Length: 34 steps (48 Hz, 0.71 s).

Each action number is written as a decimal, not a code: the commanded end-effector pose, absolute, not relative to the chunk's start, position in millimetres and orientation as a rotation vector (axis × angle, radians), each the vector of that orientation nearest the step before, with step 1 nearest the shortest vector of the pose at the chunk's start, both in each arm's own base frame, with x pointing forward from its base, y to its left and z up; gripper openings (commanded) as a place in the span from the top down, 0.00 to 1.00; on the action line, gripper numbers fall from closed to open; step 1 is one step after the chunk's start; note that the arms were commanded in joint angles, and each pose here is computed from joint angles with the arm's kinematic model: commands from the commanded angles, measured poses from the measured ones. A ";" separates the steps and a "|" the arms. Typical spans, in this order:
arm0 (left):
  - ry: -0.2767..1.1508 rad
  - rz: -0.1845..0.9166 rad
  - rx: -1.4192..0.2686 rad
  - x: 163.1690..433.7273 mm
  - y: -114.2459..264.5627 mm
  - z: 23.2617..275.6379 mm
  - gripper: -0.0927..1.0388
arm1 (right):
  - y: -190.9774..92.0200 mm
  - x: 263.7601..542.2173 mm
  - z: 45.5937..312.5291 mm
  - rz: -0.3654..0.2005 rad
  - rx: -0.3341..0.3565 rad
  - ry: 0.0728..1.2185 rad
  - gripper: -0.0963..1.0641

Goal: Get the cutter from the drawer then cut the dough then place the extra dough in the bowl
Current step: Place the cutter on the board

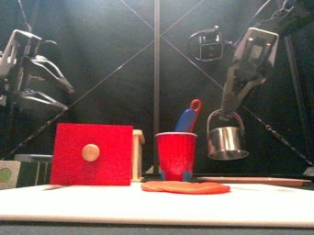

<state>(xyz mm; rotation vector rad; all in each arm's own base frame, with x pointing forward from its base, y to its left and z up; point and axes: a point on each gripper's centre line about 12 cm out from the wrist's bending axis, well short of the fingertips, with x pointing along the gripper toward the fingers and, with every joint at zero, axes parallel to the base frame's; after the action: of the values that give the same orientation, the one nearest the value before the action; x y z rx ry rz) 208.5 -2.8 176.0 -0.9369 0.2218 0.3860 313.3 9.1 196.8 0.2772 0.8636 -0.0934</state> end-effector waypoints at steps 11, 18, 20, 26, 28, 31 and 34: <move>0.203 0.381 -0.940 212.9 -2.5 182.8 0.23 | 7.9 309.1 176.7 -0.118 0.324 0.897 0.38; 0.198 0.388 -0.938 213.0 -0.6 182.9 0.23 | 7.0 307.9 166.8 -0.130 0.331 0.927 0.26; 0.196 0.391 -0.941 213.3 0.0 183.3 0.23 | 6.9 307.6 166.4 -0.130 0.329 0.927 0.21; 0.181 0.404 -0.939 214.7 4.0 185.7 0.23 | 8.4 308.4 172.9 -0.117 0.312 0.908 0.06; 0.171 0.408 -0.938 215.8 5.9 187.5 0.23 | 8.5 309.1 177.2 -0.113 0.304 0.894 0.04; 0.144 0.413 -0.929 219.2 10.5 194.0 0.23 | 8.3 310.9 185.5 -0.104 0.284 0.869 0.05; 0.098 0.420 -0.913 222.8 18.1 204.4 0.23 | 7.6 313.3 194.9 -0.098 0.264 0.839 0.05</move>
<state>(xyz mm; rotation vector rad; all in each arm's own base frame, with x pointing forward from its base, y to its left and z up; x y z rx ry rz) 213.0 9.8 183.5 -0.9260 0.1751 0.4219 306.4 7.9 169.1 0.2849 0.9247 -0.1152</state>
